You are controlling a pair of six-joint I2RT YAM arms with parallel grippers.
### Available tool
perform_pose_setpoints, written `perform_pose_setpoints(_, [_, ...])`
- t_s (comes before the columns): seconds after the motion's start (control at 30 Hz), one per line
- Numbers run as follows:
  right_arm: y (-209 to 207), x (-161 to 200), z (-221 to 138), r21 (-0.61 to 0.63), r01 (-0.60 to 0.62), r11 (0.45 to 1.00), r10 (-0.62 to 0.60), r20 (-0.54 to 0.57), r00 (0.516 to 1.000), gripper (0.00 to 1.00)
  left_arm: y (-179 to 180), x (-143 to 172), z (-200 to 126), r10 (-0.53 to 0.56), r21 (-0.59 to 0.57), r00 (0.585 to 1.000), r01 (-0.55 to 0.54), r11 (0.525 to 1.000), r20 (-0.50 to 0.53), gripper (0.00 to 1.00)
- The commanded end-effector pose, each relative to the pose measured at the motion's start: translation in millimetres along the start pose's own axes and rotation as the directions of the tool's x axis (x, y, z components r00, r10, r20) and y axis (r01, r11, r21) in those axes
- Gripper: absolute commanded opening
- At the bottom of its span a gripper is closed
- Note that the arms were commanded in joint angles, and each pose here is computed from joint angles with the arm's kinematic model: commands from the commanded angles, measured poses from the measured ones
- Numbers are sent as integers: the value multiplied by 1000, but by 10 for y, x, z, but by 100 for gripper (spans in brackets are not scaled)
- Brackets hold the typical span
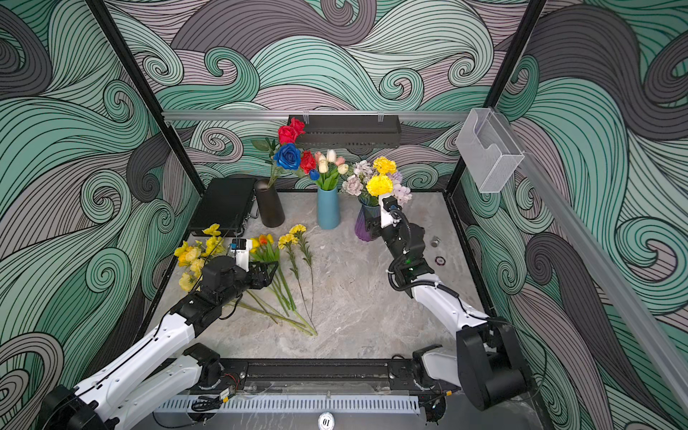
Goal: Pick out yellow flowers from the vase
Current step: Place the flower at the center of the board.
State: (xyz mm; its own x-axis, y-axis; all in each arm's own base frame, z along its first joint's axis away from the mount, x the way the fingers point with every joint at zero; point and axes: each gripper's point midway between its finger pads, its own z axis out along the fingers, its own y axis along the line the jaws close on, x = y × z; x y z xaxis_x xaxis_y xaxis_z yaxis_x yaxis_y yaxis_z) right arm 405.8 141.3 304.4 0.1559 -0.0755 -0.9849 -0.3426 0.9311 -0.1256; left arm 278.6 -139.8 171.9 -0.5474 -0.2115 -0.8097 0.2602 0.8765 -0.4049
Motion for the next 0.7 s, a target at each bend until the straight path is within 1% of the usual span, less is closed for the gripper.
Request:
perform_pose_setpoints(0.0, [-160,-238,68,76,51,996,-58,100,993,67,-47,-170,-25,7,23,997,-9,1000,77,76])
perform_pose_setpoints(0.23, [-276,-244,210,119,54,991,-67,107,992,62,-31,-131,-13,7,26,997,-9,1000,82,76])
perform_pose_setpoints(0.43, [-307,-222,362,104,36,994,-47,104,994,55,-61,-142,-15,9,43,996,-12,999,87,77])
perform_pose_setpoints(0.57, [-311,-210,444,99,23,995,-32,96,995,47,-88,-158,-9,7,55,996,-12,998,86,77])
perform_pose_setpoints(0.67, [-318,-220,460,101,12,995,-22,99,995,44,-139,-183,-3,5,79,996,-12,997,88,77])
